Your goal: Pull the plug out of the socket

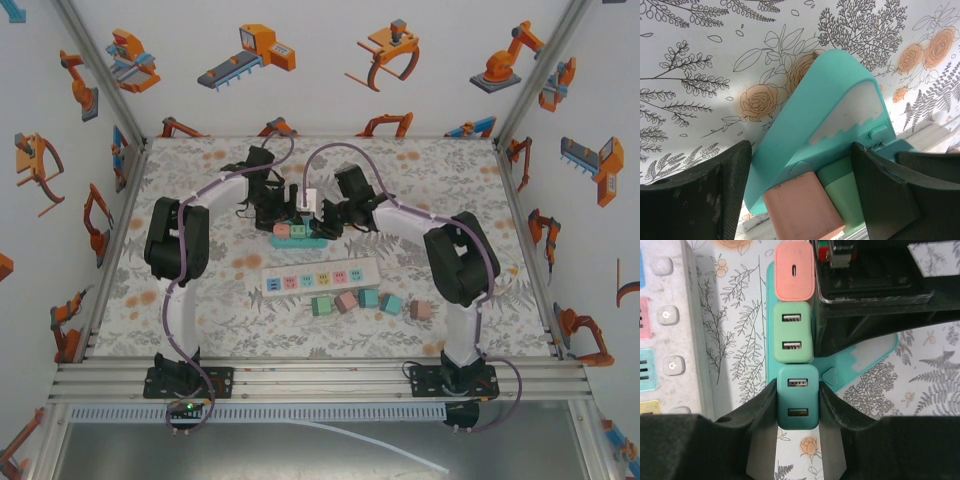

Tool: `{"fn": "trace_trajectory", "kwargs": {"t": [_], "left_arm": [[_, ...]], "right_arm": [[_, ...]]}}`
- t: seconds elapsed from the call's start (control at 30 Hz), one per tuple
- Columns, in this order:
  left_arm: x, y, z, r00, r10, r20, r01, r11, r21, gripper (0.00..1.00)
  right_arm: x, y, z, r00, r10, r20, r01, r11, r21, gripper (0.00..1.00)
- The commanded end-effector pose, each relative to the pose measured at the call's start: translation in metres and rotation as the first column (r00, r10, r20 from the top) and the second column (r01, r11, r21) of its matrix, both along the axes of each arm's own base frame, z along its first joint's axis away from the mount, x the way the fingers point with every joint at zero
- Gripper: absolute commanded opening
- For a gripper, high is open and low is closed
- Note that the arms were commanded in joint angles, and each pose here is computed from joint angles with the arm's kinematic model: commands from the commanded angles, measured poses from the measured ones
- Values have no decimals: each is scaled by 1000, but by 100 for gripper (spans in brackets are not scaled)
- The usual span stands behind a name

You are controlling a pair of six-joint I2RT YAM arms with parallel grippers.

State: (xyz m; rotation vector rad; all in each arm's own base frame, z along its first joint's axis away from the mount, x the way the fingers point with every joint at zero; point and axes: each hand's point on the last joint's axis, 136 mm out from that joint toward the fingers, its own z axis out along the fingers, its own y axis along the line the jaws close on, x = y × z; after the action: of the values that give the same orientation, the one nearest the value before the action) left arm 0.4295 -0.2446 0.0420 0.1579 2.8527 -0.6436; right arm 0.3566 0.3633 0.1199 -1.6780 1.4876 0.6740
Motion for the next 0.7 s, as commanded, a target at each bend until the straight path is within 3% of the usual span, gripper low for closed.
{"fn": "trace_trajectory", "kwargs": {"t": [0.0,0.3,0.43,0.5,0.57,0.67], "left_arm": [[-41,74,-90,984,52,-168,18,920,392,73],[-41,70,-89,983,64,-174,2,934,357,73],[-27,51,-63,993,49,-110,-19,966,257,74],[-16,41,-42,997,39,-60,-26,980,199,75],[-2,32,-15,999,33,0,-33,988,149,75],[15,21,26,995,42,91,-49,996,79,77]], "right_arm": [[-10,11,79,990,50,135,-68,988,137,8],[-13,7,81,997,-4,73,-9,985,172,8],[6,6,106,983,-176,-48,182,953,240,9],[25,1,117,924,-332,-189,374,887,269,6],[44,-10,123,807,-478,-346,571,782,251,3],[52,-25,131,676,-568,-470,713,667,219,2]]}}
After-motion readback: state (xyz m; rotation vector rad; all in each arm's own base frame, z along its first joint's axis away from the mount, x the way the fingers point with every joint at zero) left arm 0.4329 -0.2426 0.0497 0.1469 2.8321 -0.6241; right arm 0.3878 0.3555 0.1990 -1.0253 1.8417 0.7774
